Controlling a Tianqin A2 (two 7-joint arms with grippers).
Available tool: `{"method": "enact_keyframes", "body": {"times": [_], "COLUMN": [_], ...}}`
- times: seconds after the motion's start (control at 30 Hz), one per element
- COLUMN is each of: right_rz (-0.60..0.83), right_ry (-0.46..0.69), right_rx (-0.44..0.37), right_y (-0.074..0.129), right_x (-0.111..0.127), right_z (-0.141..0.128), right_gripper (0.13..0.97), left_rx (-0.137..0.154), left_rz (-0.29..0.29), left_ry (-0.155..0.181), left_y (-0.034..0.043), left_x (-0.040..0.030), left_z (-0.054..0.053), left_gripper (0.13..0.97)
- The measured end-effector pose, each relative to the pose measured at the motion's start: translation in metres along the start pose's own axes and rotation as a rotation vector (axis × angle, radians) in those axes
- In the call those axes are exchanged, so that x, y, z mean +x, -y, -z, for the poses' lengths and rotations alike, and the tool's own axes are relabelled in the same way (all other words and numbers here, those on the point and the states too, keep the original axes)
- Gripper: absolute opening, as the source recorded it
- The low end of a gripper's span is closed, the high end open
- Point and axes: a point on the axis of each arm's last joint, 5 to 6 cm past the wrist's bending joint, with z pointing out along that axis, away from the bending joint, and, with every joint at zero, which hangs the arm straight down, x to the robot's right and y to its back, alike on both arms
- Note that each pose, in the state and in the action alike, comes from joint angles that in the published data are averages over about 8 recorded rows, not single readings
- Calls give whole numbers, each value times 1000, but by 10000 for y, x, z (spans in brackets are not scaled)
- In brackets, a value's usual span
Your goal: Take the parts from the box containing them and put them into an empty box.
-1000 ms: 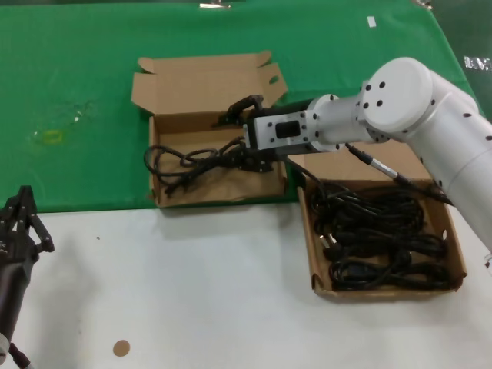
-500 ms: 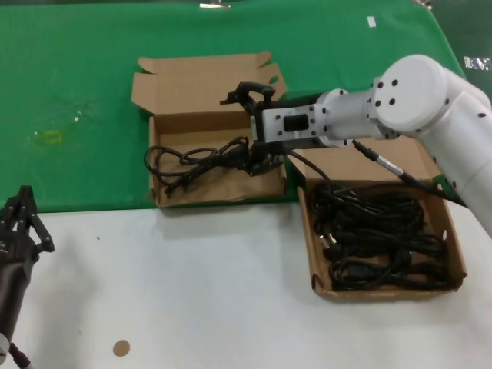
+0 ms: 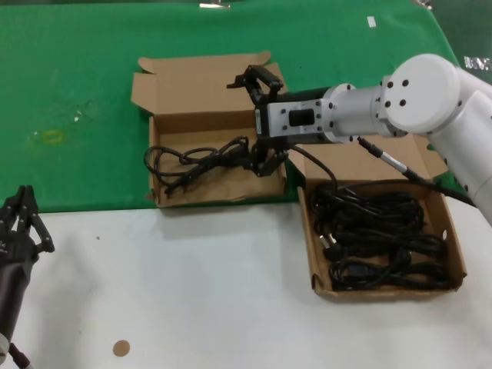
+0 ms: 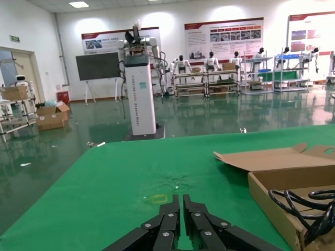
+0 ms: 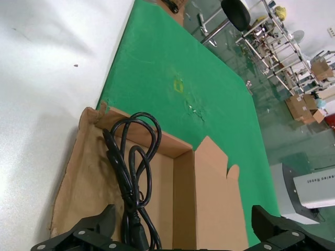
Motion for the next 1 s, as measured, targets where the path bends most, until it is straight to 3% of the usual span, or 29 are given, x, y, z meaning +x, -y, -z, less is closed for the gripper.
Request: {"method": "enact_keyframes", "body": {"times": [0.27,0.4,0.67,0.8,1.0], "right_rz": [-59,-115,-246,-315,-420], "right_ry": [-39,-74,-158,-200,-265], "right_rx": [26,48,87,101,116], "right_y": [2,2,-2,-9,-23], "right_x": [-140,-269,-551,-693,-903], "right_z": [-14,-19,-1,24,79], "right_gripper": [923,939,966,966,966], "left_rx": [0,0,0,0,0], "left_rz": [0,0,0,0,0], "left_ry": [0,0,0,0,0], "left_y": [0,0,0,0,0], "left_x": [0,0,0,0,0], "left_z": [0,0,0,0,0], "left_gripper": [190,212,341,341,492]}}
